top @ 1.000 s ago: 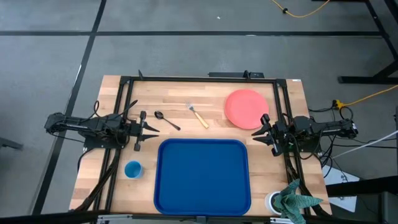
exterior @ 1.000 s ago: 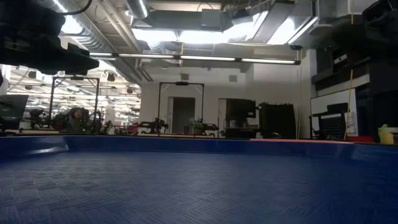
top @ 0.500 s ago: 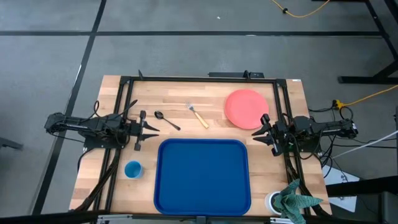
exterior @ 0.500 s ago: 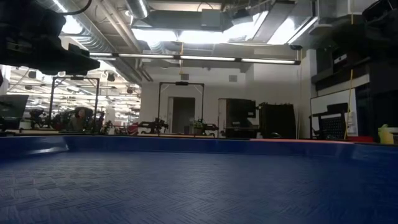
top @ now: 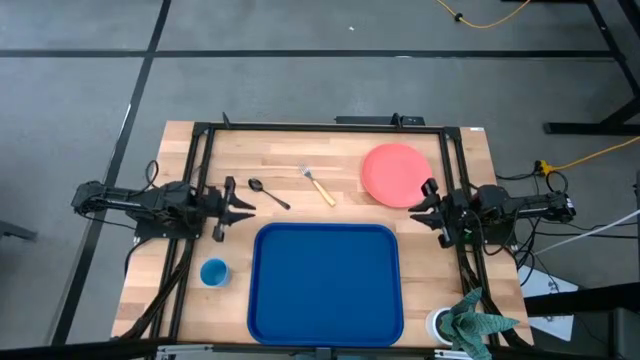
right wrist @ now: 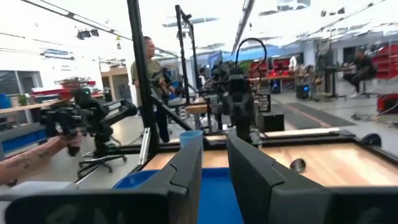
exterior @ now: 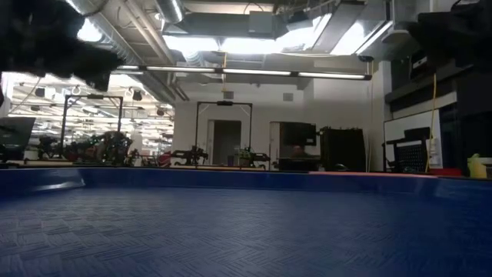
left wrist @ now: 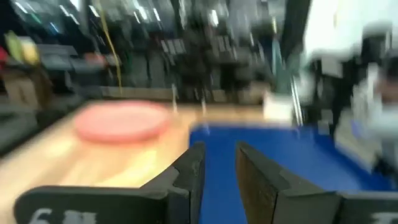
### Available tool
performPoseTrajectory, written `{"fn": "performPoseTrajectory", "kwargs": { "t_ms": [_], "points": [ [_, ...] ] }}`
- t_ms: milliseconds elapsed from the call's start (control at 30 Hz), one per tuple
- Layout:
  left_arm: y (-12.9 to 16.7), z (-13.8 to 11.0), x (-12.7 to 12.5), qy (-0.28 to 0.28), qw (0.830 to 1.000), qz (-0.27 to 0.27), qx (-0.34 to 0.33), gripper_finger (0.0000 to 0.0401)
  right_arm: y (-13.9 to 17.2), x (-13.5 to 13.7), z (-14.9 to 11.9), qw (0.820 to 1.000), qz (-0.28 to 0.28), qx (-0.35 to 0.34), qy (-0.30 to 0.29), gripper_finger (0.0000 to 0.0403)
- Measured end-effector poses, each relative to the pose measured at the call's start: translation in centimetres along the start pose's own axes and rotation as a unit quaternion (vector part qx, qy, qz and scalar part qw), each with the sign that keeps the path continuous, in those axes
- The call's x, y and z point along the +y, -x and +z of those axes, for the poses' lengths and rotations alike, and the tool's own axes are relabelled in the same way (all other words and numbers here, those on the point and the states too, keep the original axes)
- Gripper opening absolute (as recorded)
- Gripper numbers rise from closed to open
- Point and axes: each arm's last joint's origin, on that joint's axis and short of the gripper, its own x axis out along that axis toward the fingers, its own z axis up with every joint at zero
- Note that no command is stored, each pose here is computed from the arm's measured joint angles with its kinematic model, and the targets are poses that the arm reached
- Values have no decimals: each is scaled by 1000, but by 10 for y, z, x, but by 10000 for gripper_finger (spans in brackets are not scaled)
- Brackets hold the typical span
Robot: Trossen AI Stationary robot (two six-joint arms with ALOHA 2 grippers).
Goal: Pick and place plate/cup/fork/spoon on tray
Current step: Put the blue cup on the blue tray
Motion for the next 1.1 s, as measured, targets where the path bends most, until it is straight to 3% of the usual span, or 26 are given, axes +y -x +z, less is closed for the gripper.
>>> {"fn": "performPoseTrajectory", "kwargs": {
  "t_ms": [100,167,233,333,467,567,633,800,933,1100],
  "points": [
    [1,15,0,48,996,2,-81,80,0,0,0,1000,-4,1,1,84],
    [3,27,-3,74,989,-45,-123,80,0,-1,0,1000,-11,1,1,84],
    [6,43,-8,69,982,-107,-141,80,0,-1,0,1000,-25,0,1,84],
    [6,75,-15,22,978,-143,-152,80,0,-3,0,999,-51,-3,2,84],
    [-6,117,-24,-43,980,-170,-94,80,0,-4,0,997,-76,-5,2,84],
    [-25,135,-32,-26,984,-176,23,80,0,-5,0,997,-79,-4,3,84],
    [-42,142,-38,-3,978,-173,120,80,0,-5,-1,997,-79,-3,13,84],
    [-70,154,-54,78,919,-144,359,80,0,-5,-2,996,-80,5,30,84],
    [-88,161,-68,148,866,-97,468,80,0,-5,-3,996,-81,14,29,84],
    [-96,153,-88,191,803,-66,560,80,1,-5,-7,996,-82,33,29,84]
  ]
}}
